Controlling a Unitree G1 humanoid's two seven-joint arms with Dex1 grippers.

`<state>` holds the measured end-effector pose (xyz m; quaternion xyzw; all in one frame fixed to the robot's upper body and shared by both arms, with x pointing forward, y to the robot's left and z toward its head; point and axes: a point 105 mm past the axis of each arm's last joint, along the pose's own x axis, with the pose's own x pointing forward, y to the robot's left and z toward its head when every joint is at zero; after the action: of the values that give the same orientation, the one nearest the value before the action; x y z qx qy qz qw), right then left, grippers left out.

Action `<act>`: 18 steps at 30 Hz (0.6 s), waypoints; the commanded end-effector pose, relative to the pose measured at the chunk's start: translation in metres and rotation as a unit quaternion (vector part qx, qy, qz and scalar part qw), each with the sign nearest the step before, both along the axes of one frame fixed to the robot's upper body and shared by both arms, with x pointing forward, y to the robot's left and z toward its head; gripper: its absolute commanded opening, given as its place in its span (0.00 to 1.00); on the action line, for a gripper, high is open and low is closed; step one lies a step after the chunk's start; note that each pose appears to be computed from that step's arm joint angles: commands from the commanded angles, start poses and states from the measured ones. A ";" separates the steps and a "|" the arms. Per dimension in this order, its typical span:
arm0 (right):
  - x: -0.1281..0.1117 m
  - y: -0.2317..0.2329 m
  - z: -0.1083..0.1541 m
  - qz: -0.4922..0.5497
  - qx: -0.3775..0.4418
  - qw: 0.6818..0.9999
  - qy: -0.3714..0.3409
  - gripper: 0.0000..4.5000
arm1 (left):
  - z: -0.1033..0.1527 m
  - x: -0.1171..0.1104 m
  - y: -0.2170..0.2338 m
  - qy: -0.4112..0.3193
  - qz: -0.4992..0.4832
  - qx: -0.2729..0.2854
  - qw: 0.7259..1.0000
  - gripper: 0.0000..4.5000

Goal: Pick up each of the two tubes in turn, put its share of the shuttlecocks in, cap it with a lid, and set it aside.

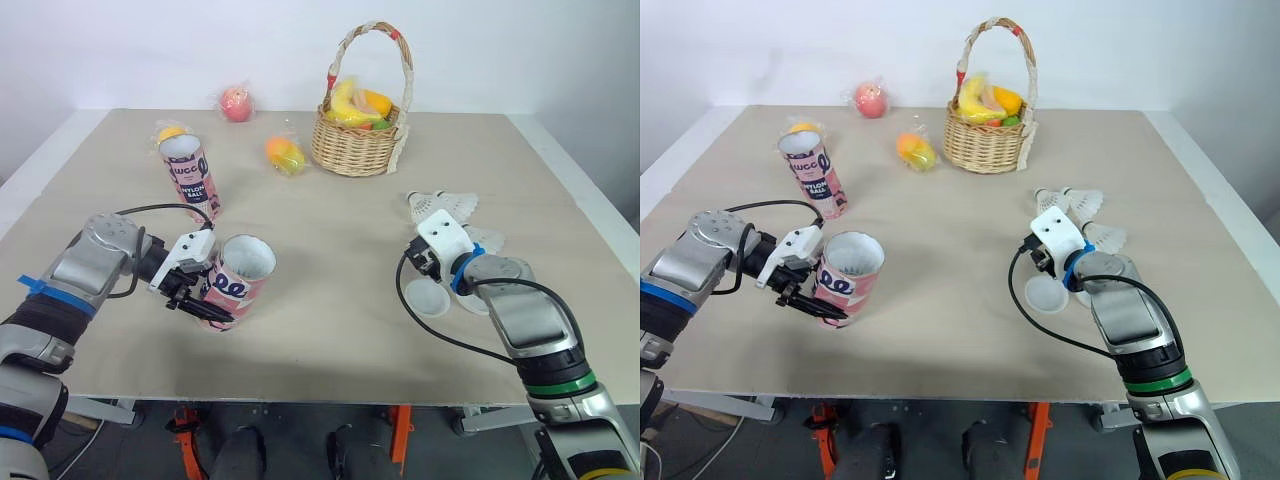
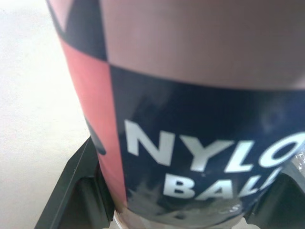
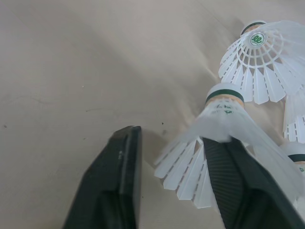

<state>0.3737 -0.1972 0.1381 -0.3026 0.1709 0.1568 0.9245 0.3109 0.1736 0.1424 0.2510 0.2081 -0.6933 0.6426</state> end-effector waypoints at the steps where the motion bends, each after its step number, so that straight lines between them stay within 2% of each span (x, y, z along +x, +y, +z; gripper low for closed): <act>1: 0.000 -0.002 0.020 0.006 -0.014 0.999 -0.033 0.16 | -0.003 -0.002 0.000 0.001 -0.001 0.008 1.000 0.64; 3: -0.001 -0.001 0.021 0.011 -0.014 0.999 -0.033 0.02 | -0.003 -0.001 0.000 0.001 -0.002 0.008 1.000 0.64; 6: -0.003 0.000 0.024 0.021 -0.018 0.999 -0.035 0.02 | -0.003 -0.001 0.000 0.001 -0.002 0.008 1.000 0.64; 13: -0.008 0.020 0.056 0.095 -0.010 0.993 -0.075 0.02 | -0.002 -0.001 0.000 0.001 -0.001 0.008 1.000 0.64; 16: -0.020 0.048 0.078 0.192 -0.009 0.975 -0.110 0.02 | -0.001 0.000 -0.001 0.000 -0.001 0.007 1.000 0.64; 18: -0.037 0.069 0.093 0.278 -0.026 0.950 -0.136 0.02 | -0.002 0.000 0.000 0.001 -0.001 0.008 1.000 0.64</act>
<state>0.3532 -0.1468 0.1942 -0.3487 0.0409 0.3177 0.8808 0.3110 0.1732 0.1428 0.2512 0.2071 -0.6938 0.6424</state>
